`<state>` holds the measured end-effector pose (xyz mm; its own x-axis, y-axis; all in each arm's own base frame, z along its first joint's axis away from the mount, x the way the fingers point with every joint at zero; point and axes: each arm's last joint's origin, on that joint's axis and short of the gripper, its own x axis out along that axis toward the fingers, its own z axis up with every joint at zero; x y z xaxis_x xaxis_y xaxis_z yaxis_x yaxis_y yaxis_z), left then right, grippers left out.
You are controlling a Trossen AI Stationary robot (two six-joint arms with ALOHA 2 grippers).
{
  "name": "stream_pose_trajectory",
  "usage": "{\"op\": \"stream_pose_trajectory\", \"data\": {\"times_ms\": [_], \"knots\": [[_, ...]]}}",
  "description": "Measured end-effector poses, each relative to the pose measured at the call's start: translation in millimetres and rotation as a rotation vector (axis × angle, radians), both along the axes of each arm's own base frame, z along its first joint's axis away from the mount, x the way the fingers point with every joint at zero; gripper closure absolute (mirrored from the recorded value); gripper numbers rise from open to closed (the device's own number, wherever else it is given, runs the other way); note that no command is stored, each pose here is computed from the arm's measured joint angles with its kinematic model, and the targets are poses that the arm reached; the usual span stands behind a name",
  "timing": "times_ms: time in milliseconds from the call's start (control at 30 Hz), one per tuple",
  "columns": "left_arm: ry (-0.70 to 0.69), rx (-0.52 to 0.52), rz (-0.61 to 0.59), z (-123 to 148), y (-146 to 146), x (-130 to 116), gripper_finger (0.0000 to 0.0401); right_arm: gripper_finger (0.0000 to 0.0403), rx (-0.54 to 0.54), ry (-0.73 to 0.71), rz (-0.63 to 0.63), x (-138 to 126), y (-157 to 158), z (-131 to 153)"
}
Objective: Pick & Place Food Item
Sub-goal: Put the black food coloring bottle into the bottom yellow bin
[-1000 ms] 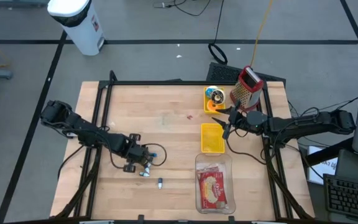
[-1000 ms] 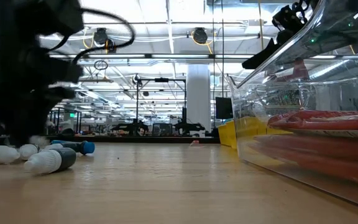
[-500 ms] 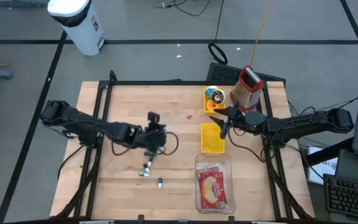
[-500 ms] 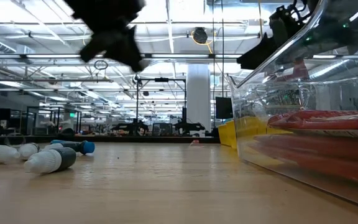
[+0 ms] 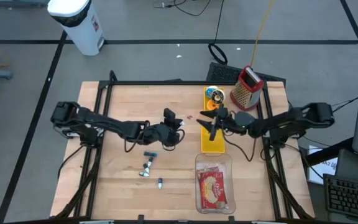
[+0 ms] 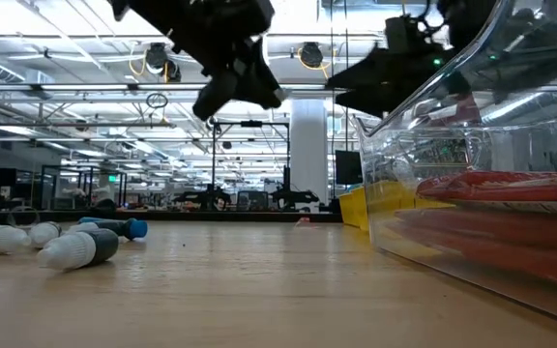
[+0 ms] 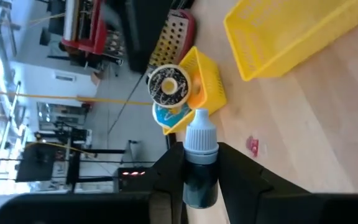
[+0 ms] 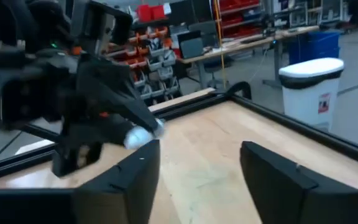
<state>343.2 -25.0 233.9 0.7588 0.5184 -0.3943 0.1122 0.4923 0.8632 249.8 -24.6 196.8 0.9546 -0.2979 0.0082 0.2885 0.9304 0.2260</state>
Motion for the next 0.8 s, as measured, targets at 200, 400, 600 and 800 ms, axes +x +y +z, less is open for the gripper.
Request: {"op": "stream_pose_trajectory", "data": {"times_ms": [200, 400, 600, 800], "knots": [[0.045, 0.127, 0.009, -11, 1, 9, 0.0314, 0.012, 0.079, 0.042, -0.007, 39, -4, 1], [0.059, 0.212, 0.061, -10, 4, 11, 0.0314, 0.0102, 0.123, 0.047, -0.01, 56, -6, 0], [0.03, 0.212, 0.057, -7, 7, 13, 0.0314, 0.0119, 0.128, 0.018, -0.007, 56, -5, 3], [-0.002, 0.189, 0.011, -5, 7, 15, 0.0314, 0.0135, 0.127, 0.018, -0.007, 58, -6, 5]]}}
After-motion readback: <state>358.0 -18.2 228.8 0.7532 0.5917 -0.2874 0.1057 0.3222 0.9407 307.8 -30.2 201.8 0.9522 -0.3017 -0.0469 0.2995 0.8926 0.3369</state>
